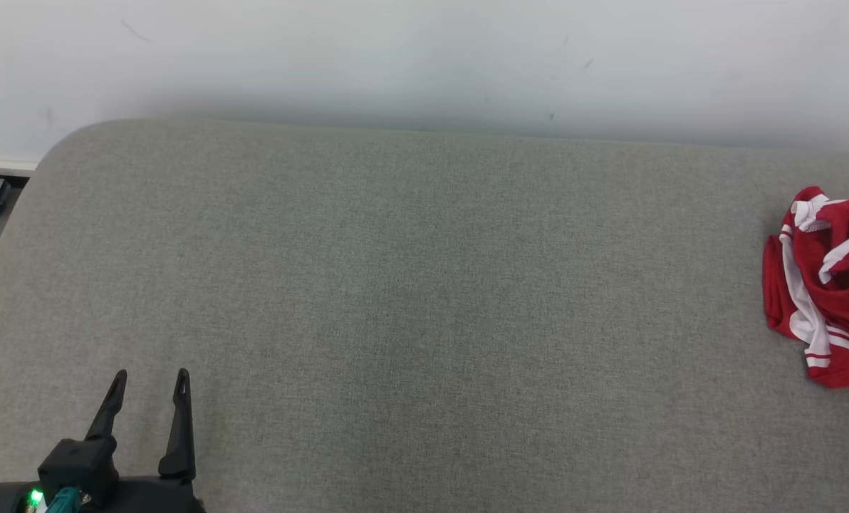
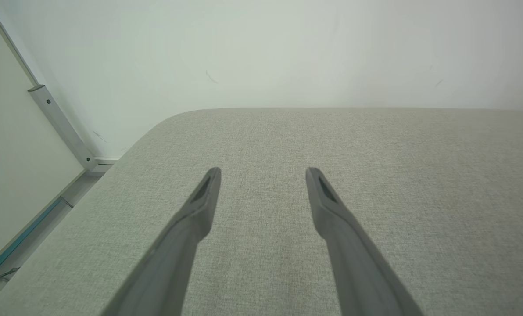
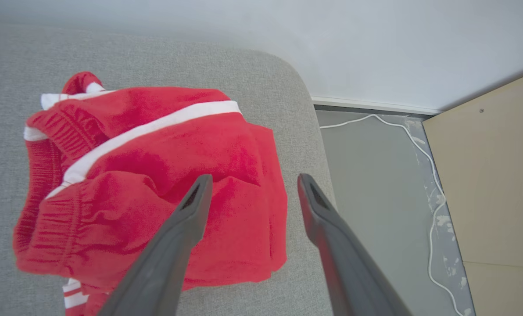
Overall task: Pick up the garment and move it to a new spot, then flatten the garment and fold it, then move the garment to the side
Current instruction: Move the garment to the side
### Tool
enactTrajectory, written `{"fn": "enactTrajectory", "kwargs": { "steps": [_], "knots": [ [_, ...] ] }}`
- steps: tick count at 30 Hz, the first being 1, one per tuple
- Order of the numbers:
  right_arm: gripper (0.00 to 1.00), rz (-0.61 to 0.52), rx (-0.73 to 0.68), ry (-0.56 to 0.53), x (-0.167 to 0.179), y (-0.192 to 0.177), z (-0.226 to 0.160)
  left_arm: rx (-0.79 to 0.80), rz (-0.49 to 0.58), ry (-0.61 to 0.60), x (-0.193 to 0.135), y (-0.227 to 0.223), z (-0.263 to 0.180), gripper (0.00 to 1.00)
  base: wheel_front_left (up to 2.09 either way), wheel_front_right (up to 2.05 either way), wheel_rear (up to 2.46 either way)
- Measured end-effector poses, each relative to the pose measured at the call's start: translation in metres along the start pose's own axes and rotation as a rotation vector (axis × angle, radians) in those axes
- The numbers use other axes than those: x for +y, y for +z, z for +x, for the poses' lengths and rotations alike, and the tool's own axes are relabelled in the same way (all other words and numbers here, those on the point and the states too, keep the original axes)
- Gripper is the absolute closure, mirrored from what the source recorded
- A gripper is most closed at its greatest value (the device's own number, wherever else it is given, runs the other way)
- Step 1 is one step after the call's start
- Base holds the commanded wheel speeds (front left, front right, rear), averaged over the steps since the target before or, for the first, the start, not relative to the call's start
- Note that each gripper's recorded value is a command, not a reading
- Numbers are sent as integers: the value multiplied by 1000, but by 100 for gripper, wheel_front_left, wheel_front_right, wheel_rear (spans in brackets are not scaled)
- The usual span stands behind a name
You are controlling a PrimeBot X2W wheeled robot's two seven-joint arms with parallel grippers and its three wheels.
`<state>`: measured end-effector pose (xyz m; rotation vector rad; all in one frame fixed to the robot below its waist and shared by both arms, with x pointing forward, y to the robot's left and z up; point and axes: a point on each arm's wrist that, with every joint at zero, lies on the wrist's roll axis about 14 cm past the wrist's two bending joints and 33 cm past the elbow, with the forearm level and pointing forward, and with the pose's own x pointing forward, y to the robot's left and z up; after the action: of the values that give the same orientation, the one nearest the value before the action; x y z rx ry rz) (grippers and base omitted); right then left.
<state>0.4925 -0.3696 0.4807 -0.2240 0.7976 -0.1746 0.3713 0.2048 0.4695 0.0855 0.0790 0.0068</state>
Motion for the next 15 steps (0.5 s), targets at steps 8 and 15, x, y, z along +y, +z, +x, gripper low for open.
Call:
{"fn": "enactTrajectory", "kwargs": {
  "steps": [8,15],
  "knots": [
    [0,59,-240,140,55,35,-11,-24,-1,4,1,8,-4,0,0,0,0],
    [0,81,-508,250,88,66,-41,-54,-2,5,1,18,-12,0,0,0,0]
  ]
}}
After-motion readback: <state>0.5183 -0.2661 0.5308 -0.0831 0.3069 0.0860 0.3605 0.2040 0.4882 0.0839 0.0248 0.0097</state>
